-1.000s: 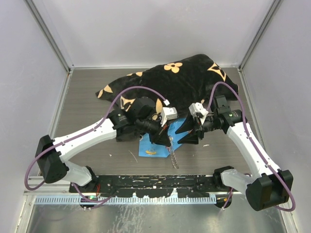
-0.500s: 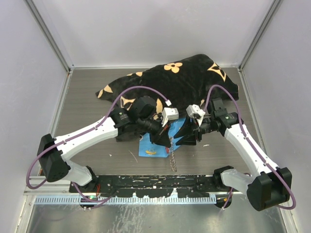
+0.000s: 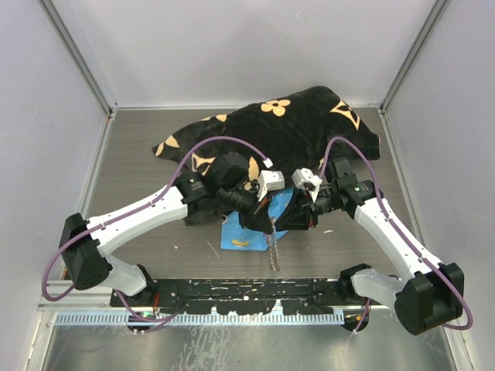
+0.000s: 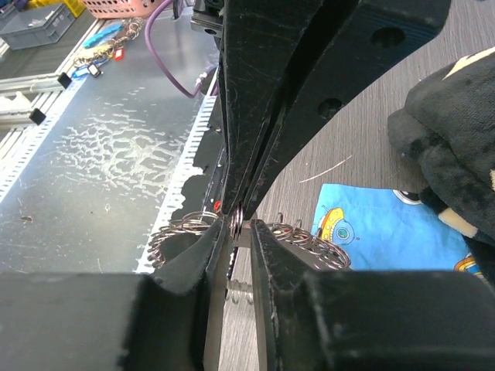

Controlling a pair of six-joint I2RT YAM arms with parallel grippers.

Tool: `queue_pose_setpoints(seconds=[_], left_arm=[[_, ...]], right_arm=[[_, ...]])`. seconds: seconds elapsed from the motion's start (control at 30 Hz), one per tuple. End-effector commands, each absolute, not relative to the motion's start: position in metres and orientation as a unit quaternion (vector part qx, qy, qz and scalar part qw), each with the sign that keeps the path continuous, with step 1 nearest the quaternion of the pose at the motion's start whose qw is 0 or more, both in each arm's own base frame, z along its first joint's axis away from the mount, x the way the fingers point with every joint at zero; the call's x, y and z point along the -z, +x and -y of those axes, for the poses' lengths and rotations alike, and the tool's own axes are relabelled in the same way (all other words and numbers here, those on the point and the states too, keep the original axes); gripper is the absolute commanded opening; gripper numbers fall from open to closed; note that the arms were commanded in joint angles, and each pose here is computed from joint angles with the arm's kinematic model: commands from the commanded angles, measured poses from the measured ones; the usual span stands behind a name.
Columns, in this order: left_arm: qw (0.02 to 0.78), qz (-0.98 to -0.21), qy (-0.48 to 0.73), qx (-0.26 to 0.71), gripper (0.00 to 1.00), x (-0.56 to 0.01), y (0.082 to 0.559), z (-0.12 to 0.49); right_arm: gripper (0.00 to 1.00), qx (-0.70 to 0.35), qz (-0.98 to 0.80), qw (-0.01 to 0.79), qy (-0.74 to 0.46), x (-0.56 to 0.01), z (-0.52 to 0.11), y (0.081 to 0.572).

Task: Remove the keys from the keyring
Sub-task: Remove the key from the keyring.

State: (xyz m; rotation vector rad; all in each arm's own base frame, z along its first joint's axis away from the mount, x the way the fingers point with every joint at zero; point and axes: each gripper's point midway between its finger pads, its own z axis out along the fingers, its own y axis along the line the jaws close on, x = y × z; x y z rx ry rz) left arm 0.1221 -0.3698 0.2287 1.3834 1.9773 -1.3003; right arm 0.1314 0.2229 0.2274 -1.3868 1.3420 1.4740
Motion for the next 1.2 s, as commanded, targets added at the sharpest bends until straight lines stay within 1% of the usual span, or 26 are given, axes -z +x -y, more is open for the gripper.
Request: queue_pose_setpoints(seconds=[0.0, 0.3, 0.5, 0.57, 0.67, 0.8, 0.87, 0.97, 1.07, 1.17], left_arm=[[0.249, -0.670, 0.496, 0.493, 0.00, -0.267, 0.131, 0.382], [0.250, -0.673, 0.490, 0.494, 0.00, -0.266, 0.133, 0.383], [0.248, -0.673, 0.489, 0.496, 0.00, -0.265, 0.132, 0.383], [0.251, -0.674, 0.488, 0.495, 0.00, -0.264, 0.133, 0.383], [0.265, -0.673, 0.479, 0.499, 0.09, -0.268, 0.136, 0.382], [0.298, -0.663, 0.453, 0.516, 0.29, -0.276, 0.139, 0.378], [0.322, -0.654, 0.438, 0.526, 0.36, -0.281, 0.138, 0.373], [0.362, -0.654, 0.391, 0.537, 0.42, -0.285, 0.142, 0.362], [0.394, -0.654, 0.327, 0.557, 0.43, -0.286, 0.147, 0.354], [0.417, -0.639, 0.256, 0.594, 0.48, -0.291, 0.150, 0.346]], right_arm=[[0.22, -0.578, -0.506, 0.348, -0.537, -0.230, -0.226, 0.129], [0.20, -0.577, -0.507, 0.342, -0.541, -0.227, -0.229, 0.127], [0.03, -0.576, -0.508, 0.342, -0.541, -0.228, -0.229, 0.127], [0.01, -0.576, -0.508, 0.342, -0.541, -0.229, -0.229, 0.127], [0.01, -0.583, -0.505, 0.345, -0.535, -0.234, -0.227, 0.128], [0.01, -0.598, -0.499, 0.352, -0.520, -0.242, -0.223, 0.129], [0.01, -0.599, -0.496, 0.356, -0.518, -0.244, -0.221, 0.129], [0.01, -0.601, -0.495, 0.358, -0.515, -0.245, -0.220, 0.130], [0.01, -0.601, -0.497, 0.359, -0.512, -0.245, -0.219, 0.131], [0.01, -0.601, -0.499, 0.361, -0.510, -0.245, -0.218, 0.132]])
